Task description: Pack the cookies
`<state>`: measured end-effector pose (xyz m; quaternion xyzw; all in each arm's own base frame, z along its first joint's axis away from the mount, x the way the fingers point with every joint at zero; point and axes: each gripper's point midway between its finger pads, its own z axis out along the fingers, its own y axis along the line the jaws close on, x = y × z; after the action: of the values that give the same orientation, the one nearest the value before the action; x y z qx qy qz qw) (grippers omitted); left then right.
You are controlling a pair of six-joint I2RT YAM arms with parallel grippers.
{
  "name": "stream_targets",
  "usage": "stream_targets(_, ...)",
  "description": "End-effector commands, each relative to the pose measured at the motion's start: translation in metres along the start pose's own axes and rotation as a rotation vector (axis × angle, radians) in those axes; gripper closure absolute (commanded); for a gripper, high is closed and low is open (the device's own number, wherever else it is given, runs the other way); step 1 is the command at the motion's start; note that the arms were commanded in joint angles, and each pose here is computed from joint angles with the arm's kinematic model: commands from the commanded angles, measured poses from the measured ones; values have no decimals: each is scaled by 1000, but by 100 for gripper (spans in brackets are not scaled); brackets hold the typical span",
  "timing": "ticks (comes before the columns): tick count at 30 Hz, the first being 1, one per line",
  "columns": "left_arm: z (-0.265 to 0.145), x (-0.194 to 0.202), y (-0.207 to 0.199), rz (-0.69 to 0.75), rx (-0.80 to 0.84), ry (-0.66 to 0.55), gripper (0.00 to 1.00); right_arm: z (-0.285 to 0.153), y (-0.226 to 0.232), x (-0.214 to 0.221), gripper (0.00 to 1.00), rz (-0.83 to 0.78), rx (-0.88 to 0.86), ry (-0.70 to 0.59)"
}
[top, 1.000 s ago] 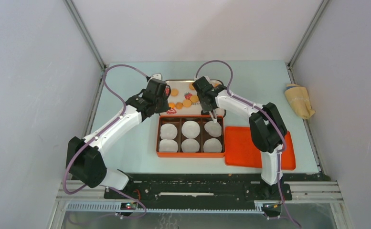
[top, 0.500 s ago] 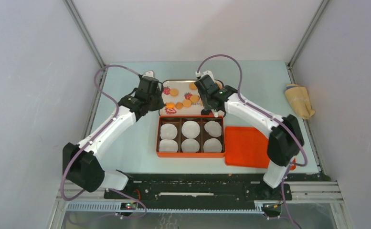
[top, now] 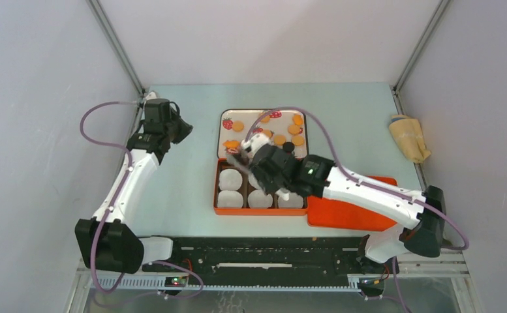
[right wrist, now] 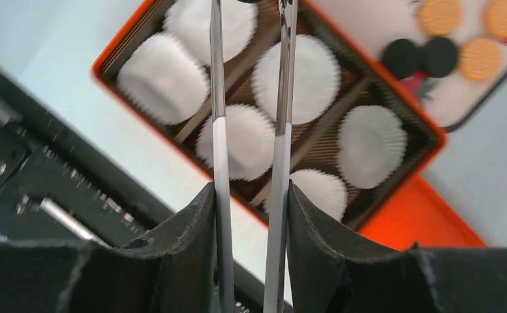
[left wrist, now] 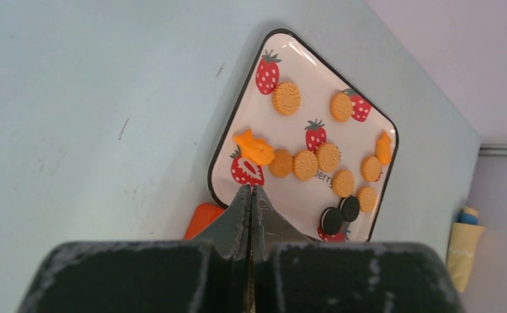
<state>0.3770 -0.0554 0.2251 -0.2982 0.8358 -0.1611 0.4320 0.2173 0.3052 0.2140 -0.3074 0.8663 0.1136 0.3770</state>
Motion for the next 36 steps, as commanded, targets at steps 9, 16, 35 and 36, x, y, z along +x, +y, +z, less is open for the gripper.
stream_targets(9,-8,23,7,-19,54,36,99,32,55,38,93,-74,-47,112)
stream_targets(16,-10,21,6,-6,63,27,99,52,57,43,90,-93,-26,128)
stream_targets(35,-10,30,-8,13,147,76,98,17,38,-7,46,-58,52,-32)
stream_targets(36,-10,30,-9,13,149,77,98,15,36,-12,46,-51,48,-43)
